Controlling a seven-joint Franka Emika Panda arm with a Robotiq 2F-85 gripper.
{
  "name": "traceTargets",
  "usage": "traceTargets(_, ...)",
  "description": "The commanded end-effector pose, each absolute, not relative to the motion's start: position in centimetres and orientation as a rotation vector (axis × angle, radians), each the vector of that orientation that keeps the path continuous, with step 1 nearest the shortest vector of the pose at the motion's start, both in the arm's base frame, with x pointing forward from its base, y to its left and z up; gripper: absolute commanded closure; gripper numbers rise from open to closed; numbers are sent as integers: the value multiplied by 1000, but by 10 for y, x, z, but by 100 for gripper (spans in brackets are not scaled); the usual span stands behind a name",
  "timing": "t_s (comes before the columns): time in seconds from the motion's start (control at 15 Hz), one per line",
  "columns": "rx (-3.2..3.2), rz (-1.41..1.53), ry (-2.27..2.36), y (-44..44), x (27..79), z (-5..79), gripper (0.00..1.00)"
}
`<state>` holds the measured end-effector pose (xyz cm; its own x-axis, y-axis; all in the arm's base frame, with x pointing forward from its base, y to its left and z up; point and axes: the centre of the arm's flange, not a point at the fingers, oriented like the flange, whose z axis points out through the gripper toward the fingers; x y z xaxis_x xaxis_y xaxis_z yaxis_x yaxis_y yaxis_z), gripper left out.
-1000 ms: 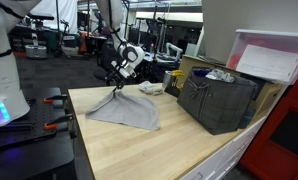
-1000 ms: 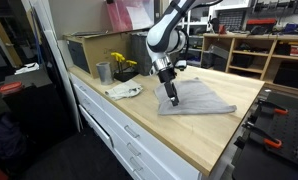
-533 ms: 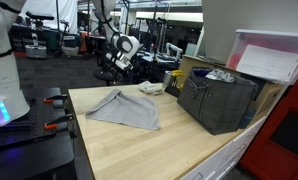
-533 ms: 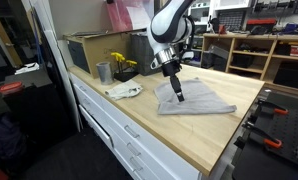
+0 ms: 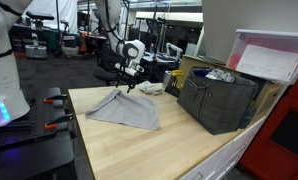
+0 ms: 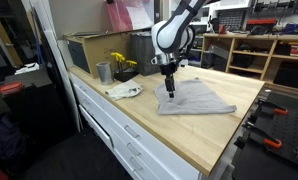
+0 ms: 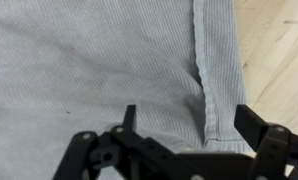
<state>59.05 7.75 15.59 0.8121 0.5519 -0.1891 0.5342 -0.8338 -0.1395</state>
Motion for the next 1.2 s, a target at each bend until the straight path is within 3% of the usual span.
traceTargets(0.0, -2936, 393, -814, 83, 596, 140, 0)
traceTargets(0.27, -2997, 315, -747, 79, 604, 137, 0)
traceTargets(0.53, -3106, 133, -456, 37, 644, 152, 0)
traceTargets(1.13, -3127, 150, 303, -87, 713, 109, 0)
